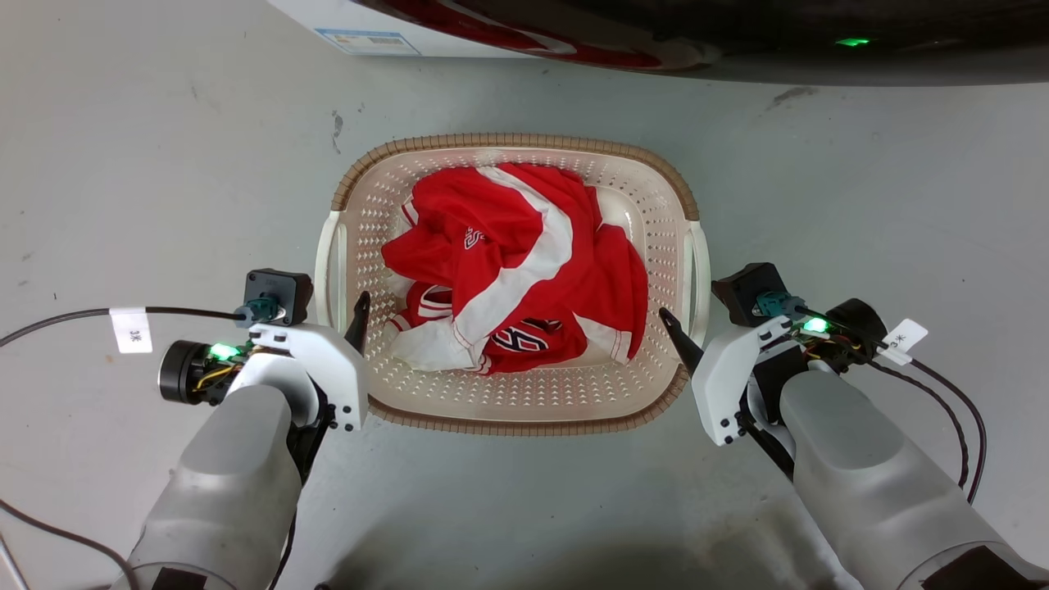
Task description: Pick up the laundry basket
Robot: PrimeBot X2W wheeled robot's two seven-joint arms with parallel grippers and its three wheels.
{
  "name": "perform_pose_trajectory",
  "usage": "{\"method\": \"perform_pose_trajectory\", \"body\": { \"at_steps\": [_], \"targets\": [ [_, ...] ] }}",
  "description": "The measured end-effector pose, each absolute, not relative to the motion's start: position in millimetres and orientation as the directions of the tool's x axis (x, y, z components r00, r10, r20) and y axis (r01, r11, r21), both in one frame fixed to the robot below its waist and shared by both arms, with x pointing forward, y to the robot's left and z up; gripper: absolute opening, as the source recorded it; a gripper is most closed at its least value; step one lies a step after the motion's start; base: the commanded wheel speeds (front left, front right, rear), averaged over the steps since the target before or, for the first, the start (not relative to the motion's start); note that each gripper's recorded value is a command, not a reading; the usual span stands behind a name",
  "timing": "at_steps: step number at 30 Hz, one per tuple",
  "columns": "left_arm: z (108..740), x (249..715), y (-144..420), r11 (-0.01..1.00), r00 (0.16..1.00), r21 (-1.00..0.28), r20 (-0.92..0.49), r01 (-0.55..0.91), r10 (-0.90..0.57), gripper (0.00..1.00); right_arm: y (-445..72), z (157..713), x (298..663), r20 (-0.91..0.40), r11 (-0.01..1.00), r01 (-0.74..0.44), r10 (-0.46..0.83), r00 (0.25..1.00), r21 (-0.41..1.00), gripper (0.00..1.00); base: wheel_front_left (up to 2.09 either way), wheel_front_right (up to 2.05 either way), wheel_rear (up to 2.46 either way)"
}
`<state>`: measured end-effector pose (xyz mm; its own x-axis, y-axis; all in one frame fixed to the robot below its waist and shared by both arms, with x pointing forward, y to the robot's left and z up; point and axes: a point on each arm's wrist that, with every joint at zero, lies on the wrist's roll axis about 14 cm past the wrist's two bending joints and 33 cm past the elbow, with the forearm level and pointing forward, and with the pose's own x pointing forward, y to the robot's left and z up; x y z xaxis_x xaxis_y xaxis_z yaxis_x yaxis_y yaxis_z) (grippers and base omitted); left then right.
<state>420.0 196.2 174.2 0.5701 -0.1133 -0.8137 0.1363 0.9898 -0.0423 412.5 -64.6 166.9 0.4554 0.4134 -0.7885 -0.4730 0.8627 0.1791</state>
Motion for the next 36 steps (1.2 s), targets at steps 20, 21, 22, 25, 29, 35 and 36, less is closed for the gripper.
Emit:
{"method": "perform_pose_trajectory", "body": {
  "at_steps": [20,21,22,25,29,35,36],
  "targets": [
    [167.8,413.9,185.5,0.985,0.503,-0.072,-0.852,0.158,-0.143,0.00,-61.2,159.0,408.3,-0.818,0.861,-0.467,0.410,0.403,0.201,0.00,0.00,0.00,0.00],
    [170.3,413.7,185.2,0.985,0.504,-0.073,-0.851,0.158,-0.144,0.00,-60.7,161.2,408.3,-0.819,0.860,-0.469,0.410,0.402,0.201,0.00,0.00,0.00,0.00],
    [172.7,412.7,185.0,0.985,0.503,-0.074,-0.852,0.157,-0.145,0.00,-60.2,163.8,408.0,-0.818,0.859,-0.471,0.411,0.403,0.200,0.00,0.00,0.00,0.00],
    [180.1,407.2,184.2,0.984,0.497,-0.077,-0.855,0.159,-0.147,0.00,-60.2,171.7,403.6,-0.820,0.858,-0.474,0.410,0.400,0.198,0.00,0.00,0.00,0.00],
    [191.5,399.1,180.6,0.983,0.486,-0.088,-0.860,0.161,-0.157,0.00,-62.4,184.3,397.7,-0.824,0.859,-0.475,0.403,0.398,0.191,0.00,0.00,0.00,0.00],
    [210.8,386.0,173.9,0.980,0.469,-0.105,-0.866,0.169,-0.174,0.00,-66.9,206.1,387.4,-0.830,0.864,-0.471,0.388,0.401,0.177,0.00,0.00,0.00,0.00],
    [214.1,384.6,172.3,0.979,0.466,-0.108,-0.867,0.173,-0.178,0.00,-67.9,209.6,386.1,-0.831,0.865,-0.471,0.385,0.401,0.173,0.00,0.00,0.00,0.00]
  ]
}}
